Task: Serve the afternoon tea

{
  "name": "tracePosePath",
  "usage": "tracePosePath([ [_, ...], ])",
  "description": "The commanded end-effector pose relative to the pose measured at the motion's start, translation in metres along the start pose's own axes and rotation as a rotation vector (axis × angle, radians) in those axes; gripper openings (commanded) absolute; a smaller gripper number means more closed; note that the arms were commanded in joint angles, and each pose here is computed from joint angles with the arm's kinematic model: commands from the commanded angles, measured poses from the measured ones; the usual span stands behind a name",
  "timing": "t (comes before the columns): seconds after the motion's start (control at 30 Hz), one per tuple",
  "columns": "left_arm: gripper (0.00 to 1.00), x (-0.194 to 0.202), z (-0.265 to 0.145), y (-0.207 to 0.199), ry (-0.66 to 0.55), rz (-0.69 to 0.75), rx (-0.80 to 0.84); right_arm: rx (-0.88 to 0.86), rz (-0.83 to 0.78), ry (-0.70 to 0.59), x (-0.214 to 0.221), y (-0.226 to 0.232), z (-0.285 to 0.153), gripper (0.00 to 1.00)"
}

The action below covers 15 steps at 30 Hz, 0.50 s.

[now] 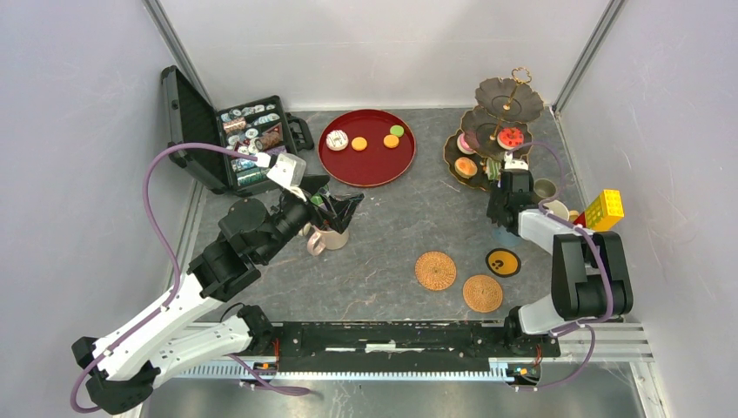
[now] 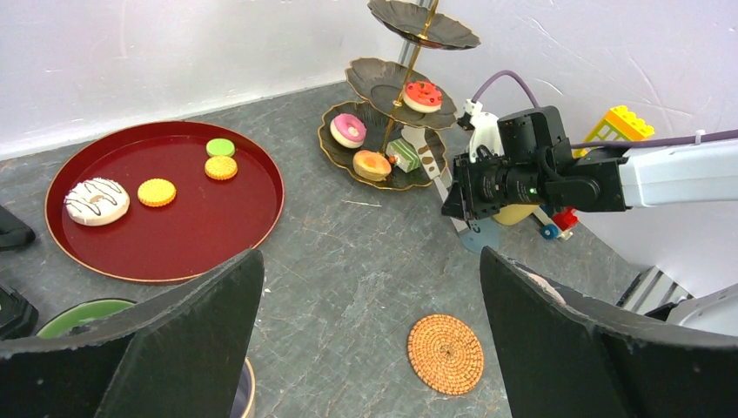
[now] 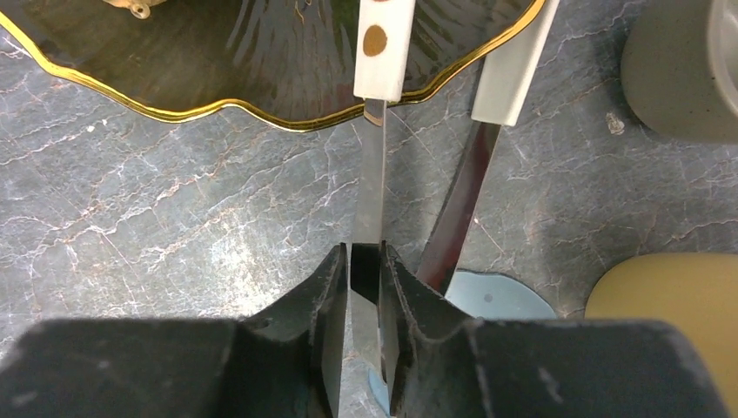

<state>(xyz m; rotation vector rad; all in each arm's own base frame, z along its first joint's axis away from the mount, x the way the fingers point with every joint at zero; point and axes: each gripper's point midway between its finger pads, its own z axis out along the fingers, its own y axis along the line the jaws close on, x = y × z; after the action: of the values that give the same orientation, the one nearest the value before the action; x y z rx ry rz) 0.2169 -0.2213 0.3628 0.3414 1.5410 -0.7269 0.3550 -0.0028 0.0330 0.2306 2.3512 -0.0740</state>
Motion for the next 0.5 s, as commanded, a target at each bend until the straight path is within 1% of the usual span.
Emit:
tracePosePath([
  [0.0, 1.00, -0.022, -0.001, -0.004, -0.058, 0.024, 0.017, -0.012, -0.007, -0.070, -0.014, 0.002, -0.001, 0.22],
  [0.17, 1.00, -0.023, -0.002, -0.005, -0.061, 0.020, 0.022, -0.012, -0.018, -0.085, -0.014, -0.001, -0.015, 0.12],
  [0.3, 1.00, -0.023, -0.002, -0.006, -0.061, 0.018, 0.025, 0.002, -0.016, -0.126, -0.021, -0.007, -0.035, 0.08],
  [0.47, 1.00, -0.023, -0.003, -0.008, -0.062, 0.013, 0.033, -0.031, -0.014, -0.111, -0.015, -0.005, -0.056, 0.04],
])
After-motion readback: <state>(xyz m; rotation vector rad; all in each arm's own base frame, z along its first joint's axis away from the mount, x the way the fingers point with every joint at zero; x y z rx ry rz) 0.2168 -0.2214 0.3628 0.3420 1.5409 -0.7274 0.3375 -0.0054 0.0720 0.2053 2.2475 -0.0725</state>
